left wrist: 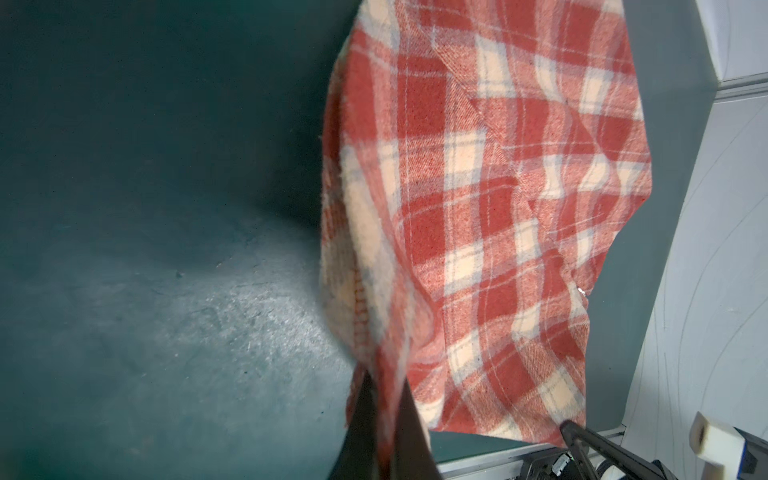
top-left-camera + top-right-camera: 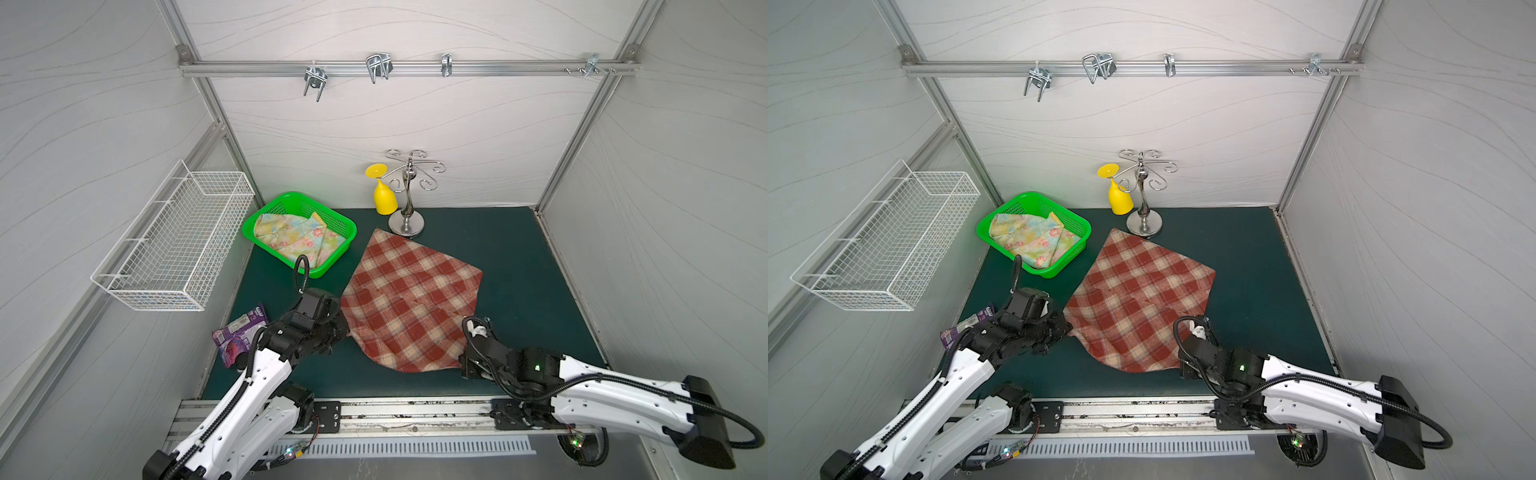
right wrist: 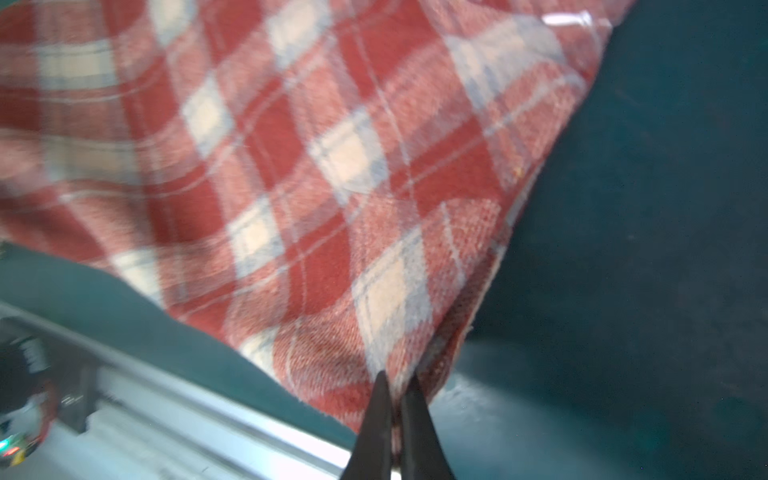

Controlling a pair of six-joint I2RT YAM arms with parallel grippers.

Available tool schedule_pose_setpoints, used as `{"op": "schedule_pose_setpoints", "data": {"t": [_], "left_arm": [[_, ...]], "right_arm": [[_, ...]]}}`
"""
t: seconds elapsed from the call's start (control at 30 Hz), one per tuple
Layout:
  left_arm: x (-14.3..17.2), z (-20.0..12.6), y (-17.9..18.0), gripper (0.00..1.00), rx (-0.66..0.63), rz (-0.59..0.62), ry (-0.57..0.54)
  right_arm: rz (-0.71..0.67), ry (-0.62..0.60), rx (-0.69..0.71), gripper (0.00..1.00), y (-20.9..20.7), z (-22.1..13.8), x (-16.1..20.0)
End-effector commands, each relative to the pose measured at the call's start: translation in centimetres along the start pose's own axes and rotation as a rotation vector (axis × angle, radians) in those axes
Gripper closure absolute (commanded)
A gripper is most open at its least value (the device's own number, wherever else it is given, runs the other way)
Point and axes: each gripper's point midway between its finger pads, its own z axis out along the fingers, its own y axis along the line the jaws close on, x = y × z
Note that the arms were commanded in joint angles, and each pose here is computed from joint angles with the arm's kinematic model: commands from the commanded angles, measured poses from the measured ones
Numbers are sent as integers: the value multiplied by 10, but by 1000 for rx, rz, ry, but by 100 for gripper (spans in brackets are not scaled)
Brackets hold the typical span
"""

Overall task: Fold and stack skirts
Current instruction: Fold the skirt at the center of the table.

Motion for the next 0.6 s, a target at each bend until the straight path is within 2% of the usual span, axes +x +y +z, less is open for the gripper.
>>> {"op": "schedule_pose_setpoints", "data": {"t": [0.0,0.23,0.57], "left_arm": [[-13,-31,-4,98,2,24,-81],[-31,-64,-17,97,15,49,-153],[-88,-54,-48,98,41,18,-176]], "right_arm": [[5,-27,70,100,-5,-9,3],[-47,-92,23,100,27,-31,0],[-78,-168,20,100,54,-39,-22]]}}
